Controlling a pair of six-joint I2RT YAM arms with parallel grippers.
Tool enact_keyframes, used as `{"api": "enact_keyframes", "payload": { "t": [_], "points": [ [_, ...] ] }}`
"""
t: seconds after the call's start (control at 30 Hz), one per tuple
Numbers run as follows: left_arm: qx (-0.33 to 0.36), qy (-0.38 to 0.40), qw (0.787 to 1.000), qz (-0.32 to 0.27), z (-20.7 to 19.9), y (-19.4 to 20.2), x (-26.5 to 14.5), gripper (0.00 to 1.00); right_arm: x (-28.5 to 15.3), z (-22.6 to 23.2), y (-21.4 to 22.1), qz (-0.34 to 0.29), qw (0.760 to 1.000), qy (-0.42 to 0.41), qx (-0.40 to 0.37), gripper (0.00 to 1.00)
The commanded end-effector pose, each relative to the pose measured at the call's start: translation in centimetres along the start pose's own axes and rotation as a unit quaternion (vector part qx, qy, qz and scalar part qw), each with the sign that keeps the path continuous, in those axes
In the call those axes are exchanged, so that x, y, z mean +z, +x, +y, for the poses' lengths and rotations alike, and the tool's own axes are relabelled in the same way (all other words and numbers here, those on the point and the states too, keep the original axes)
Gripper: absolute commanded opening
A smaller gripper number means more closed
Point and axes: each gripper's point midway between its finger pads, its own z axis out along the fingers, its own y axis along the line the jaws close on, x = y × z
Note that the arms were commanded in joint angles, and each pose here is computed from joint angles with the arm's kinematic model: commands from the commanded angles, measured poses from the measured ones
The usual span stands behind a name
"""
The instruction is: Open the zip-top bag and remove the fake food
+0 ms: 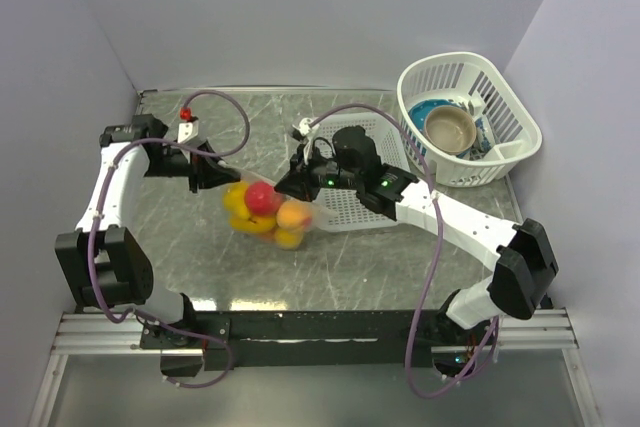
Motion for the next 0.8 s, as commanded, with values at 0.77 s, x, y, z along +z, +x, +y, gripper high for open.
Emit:
{"api": "enact_keyframes", "payload": {
  "t": [0.77],
  "points": [
    [0.023,0.027,0.998,0.047,-2.8,-3.4,1.4,0.01,3.1,4.1,-5.1,-0.028,0.989,-0.119,-0.078,0.39]
  ]
}}
